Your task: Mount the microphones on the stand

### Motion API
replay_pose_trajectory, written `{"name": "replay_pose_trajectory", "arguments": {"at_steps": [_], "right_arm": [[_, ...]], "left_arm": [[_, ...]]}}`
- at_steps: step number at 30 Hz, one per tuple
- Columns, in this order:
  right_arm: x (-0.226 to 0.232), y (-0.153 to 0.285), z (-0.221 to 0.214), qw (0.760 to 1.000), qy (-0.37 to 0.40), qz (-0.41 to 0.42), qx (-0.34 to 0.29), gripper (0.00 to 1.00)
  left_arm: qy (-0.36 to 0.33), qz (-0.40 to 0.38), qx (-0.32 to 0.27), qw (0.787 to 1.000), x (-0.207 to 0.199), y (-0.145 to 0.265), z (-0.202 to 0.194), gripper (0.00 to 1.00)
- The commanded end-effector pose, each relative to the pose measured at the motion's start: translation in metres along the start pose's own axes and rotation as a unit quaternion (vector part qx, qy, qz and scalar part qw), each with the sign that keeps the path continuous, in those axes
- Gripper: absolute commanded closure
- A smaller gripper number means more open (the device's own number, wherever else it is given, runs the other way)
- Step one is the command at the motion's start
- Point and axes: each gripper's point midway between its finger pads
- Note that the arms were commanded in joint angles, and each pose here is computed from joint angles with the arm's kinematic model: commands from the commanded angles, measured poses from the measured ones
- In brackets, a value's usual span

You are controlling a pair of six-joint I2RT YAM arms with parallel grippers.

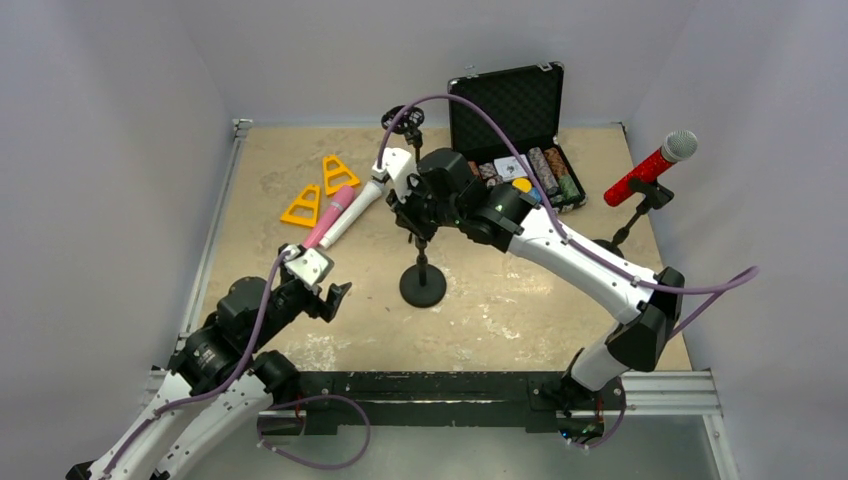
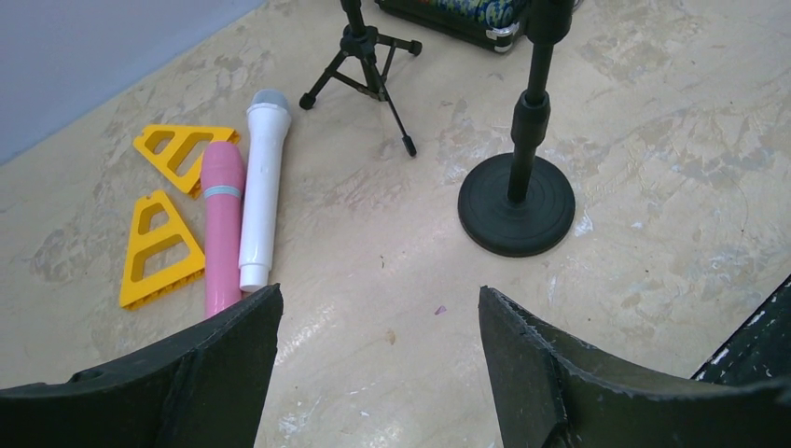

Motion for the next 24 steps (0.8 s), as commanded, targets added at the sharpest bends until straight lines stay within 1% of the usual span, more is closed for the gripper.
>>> {"name": "replay_pose_trajectory", "arguments": {"at_steps": [1, 3, 5, 6, 8, 10, 13, 16, 21, 24], "right_arm": [[-0.013, 0.049, 0.025, 0.99, 0.123, 0.044, -0.044, 1.0], [-0.015, 0.062, 0.014, 0.983, 0.152, 0.091, -0.04, 1.0], [-0.014, 0.079, 0.007, 0.973, 0.163, 0.156, -0.057, 1.0], [-0.024, 0.086, 0.001, 0.972, 0.157, 0.165, -0.056, 1.0], [-0.029, 0.095, -0.008, 0.967, 0.164, 0.185, -0.052, 1.0], [-0.03, 0.098, -0.017, 0.964, 0.172, 0.196, -0.049, 1.0], [-0.027, 0.1, -0.022, 0.961, 0.165, 0.213, -0.062, 0.96], [-0.022, 0.103, -0.022, 0.958, 0.157, 0.227, -0.075, 0.94], [-0.013, 0.106, -0.018, 0.953, 0.147, 0.246, -0.093, 0.94], [-0.011, 0.105, -0.018, 0.953, 0.14, 0.252, -0.097, 0.89]], "left_arm": [[-0.004, 0.004, -0.016, 1.0, 0.002, 0.002, 0.007, 0.19], [-0.004, 0.001, -0.016, 1.0, 0.001, 0.002, 0.007, 0.19], [-0.005, -0.001, -0.015, 1.0, 0.0, 0.002, 0.006, 0.19], [-0.005, -0.002, -0.015, 1.0, 0.0, 0.002, 0.006, 0.19], [-0.006, -0.004, -0.014, 1.0, -0.001, 0.001, 0.006, 0.19], [-0.007, -0.006, -0.012, 1.0, -0.001, 0.001, 0.005, 0.19], [-0.008, -0.007, -0.012, 1.0, -0.002, 0.001, 0.006, 0.19], [-0.008, -0.008, -0.013, 1.0, -0.002, 0.001, 0.005, 0.19], [-0.009, -0.011, -0.013, 1.0, -0.003, 0.002, 0.006, 0.19], [-0.01, -0.013, -0.012, 1.0, -0.003, 0.002, 0.005, 0.19]]}}
Point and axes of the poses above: each gripper's point midway between its finger pads, its own y axis back along the fingers, its own x axis along the line the jaws close on, z = x × y, and after that the axes turned 12 degrees about y, right-handed
